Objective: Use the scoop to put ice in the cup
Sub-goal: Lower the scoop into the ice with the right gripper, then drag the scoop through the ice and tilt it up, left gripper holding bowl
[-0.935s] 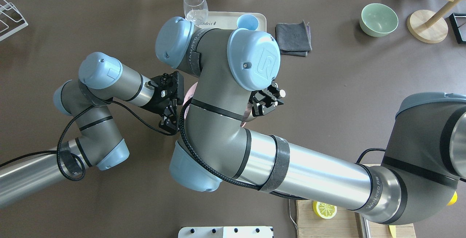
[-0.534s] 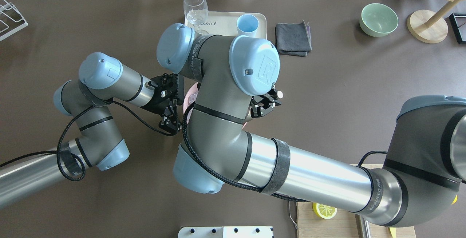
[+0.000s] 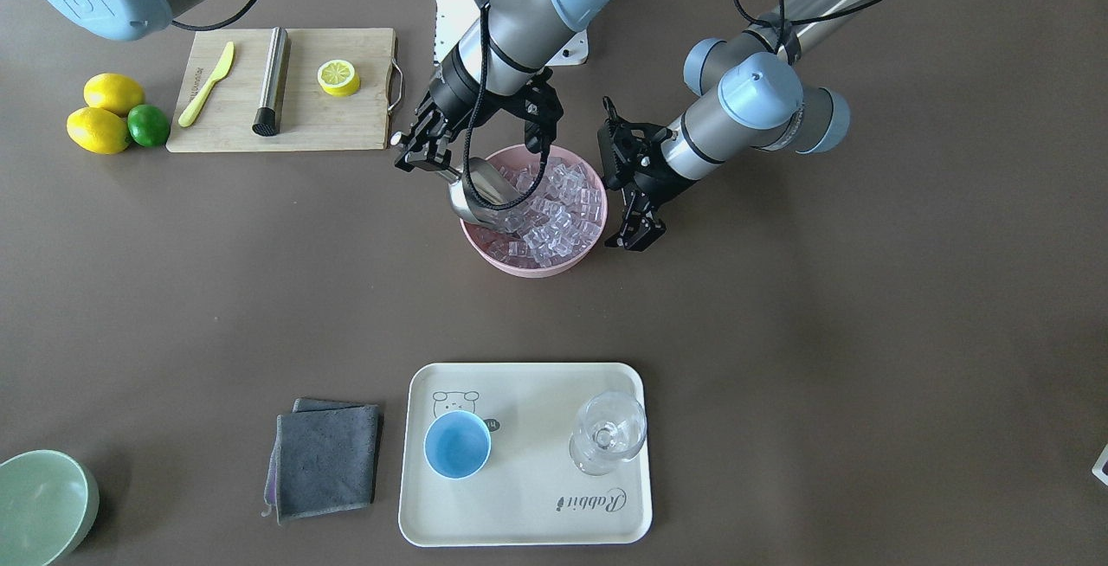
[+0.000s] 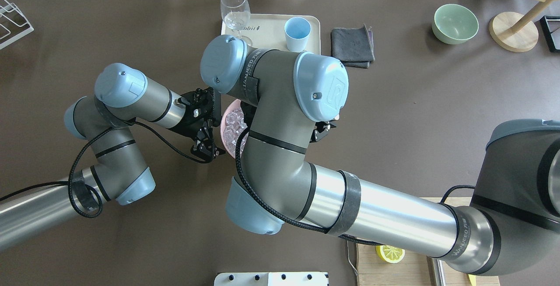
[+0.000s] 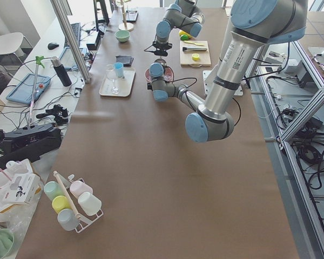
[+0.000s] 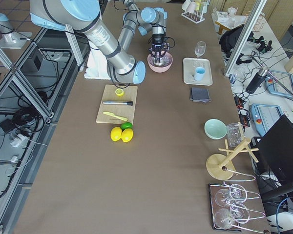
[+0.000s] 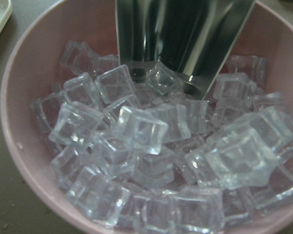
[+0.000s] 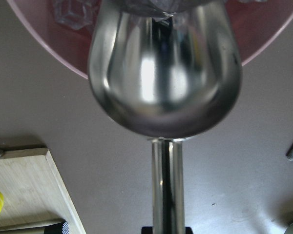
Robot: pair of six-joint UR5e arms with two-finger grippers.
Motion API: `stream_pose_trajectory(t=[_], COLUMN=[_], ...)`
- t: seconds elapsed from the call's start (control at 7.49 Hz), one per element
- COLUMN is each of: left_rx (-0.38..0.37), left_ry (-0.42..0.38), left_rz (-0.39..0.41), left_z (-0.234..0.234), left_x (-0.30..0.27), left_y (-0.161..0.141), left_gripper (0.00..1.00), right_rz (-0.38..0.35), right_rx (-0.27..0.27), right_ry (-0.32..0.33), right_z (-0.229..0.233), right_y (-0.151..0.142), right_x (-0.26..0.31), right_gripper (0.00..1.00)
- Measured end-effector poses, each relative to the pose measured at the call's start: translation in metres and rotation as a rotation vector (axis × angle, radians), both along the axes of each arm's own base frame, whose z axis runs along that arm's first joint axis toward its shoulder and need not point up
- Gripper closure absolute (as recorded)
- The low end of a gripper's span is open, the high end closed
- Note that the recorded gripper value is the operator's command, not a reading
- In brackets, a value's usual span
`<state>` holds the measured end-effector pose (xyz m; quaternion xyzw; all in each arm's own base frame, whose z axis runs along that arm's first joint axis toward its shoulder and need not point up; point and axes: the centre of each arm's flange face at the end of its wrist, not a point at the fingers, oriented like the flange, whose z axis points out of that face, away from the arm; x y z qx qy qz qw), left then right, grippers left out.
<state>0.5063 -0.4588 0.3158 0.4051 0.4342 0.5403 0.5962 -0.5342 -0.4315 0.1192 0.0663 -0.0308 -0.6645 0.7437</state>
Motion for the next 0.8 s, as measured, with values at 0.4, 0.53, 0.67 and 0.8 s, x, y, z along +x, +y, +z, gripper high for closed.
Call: stream_pose_trajectory(t=[0.4,0.53,0.67,0.8], left_rx=[-0.002,-0.002,-0.002,-0.003], left_ry=[-0.002,-0.003,-0.003,-0.004], left_rz=[0.0,0.0,0.0,0.0], left_z=[0.001,0.002,0.002,0.002], left_x=[0.0,0.0,0.0,0.0], left_y=[0.0,0.0,0.0,0.0], left_gripper=[0.01,0.01,0.01,0.01], right_rz=[0.001,0.0,0.0,0.0], right_rx=[0.022,0.031,0.041,0.051], right_ry=[-0.056,-0.077,-0.099,-0.119], right_z=[0.017,0.023,0.029,0.034], right_y=[0.003,0.004,0.004,0.005], right_x=[0.003,0.005,0.006,0.007], right_gripper=[1.0,1.0,1.0,1.0])
